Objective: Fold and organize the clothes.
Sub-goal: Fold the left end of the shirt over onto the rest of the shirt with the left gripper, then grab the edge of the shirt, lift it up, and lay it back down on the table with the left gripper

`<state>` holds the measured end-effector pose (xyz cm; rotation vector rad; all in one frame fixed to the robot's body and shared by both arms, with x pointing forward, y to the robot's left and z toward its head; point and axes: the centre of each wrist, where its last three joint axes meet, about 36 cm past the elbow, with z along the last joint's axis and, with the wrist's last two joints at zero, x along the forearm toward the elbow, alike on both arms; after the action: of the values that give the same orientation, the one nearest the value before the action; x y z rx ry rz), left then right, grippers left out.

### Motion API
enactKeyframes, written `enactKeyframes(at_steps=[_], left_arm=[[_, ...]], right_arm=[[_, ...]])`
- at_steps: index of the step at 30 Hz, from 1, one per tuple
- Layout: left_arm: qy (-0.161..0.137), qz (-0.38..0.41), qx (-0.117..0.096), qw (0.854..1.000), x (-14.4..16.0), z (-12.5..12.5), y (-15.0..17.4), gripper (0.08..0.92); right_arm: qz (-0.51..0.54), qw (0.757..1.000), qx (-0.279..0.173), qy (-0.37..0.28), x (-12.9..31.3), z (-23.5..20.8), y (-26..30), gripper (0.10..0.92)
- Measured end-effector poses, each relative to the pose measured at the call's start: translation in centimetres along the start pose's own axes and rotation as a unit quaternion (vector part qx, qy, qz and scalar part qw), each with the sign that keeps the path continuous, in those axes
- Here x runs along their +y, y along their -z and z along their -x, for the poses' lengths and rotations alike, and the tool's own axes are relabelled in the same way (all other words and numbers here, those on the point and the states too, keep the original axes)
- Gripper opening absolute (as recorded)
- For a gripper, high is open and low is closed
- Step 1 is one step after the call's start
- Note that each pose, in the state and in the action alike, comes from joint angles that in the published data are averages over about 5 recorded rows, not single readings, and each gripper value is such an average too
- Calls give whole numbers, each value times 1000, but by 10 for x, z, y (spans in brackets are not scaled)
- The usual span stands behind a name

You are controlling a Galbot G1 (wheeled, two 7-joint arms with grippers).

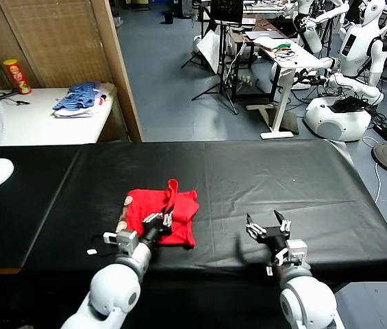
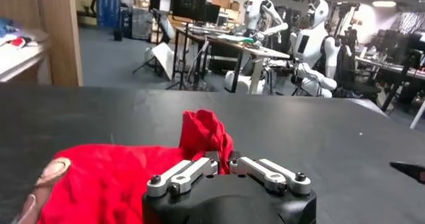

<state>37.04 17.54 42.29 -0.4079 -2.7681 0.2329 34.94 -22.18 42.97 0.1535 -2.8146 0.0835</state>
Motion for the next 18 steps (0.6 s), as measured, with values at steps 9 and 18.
enactKeyframes(at_steps=[9,18], left_arm=[[-2,-67,1,998,1,-1,18,748],[88,30,1,996,64,-19,10,798]], right_arm=[[-10,997,-5,78,21,23,3,798],[-23,982,-24,183,79,62,14,798]])
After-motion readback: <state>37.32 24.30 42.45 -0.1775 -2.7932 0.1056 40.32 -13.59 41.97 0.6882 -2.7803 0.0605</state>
